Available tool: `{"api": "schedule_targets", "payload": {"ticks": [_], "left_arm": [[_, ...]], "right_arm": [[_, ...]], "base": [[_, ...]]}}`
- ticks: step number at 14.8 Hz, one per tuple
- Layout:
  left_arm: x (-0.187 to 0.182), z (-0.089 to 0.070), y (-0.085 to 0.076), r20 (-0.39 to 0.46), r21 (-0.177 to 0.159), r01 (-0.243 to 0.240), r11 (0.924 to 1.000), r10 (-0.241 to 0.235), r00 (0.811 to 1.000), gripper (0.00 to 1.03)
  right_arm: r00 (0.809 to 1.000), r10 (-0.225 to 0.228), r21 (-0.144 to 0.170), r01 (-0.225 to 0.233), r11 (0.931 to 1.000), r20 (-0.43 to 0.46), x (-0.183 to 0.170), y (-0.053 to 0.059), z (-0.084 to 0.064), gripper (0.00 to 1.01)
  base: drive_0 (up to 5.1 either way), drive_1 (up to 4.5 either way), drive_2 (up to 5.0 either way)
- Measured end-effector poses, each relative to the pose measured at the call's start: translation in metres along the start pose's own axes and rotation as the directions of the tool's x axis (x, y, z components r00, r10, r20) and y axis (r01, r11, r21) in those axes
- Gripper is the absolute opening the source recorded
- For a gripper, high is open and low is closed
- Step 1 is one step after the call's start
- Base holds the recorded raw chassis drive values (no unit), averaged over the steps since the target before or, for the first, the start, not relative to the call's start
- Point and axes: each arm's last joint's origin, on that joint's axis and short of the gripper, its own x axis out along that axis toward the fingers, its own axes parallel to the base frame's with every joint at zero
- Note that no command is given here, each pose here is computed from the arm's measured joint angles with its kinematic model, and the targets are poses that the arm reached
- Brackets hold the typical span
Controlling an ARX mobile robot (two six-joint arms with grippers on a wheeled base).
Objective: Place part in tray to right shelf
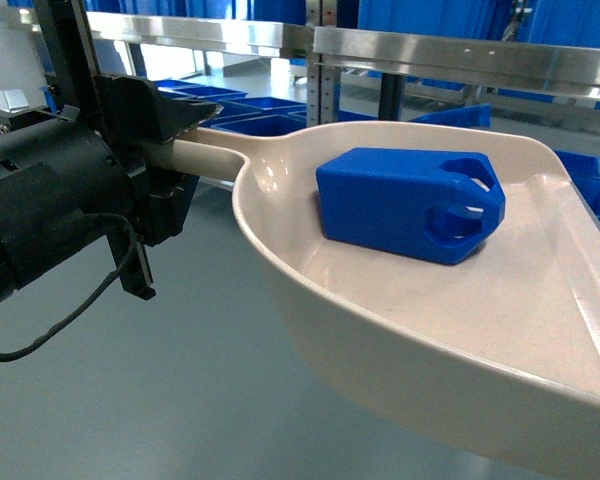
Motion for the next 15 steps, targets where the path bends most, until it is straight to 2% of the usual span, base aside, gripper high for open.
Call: {"api": "schedule_targets", "payload": {"ticks": [15], "left_arm": [[0.0, 0.0002, -0.0001, 0.002, 0.0, 0.001, 1.0, -0.001, 1.0, 0.12]], "right_arm": [[1.0, 0.0, 0.0, 0.0, 1.0, 0.001, 0.0, 0.0, 0.0001, 0.98]], "base": [[-1.6, -1.63, -1.6]]}}
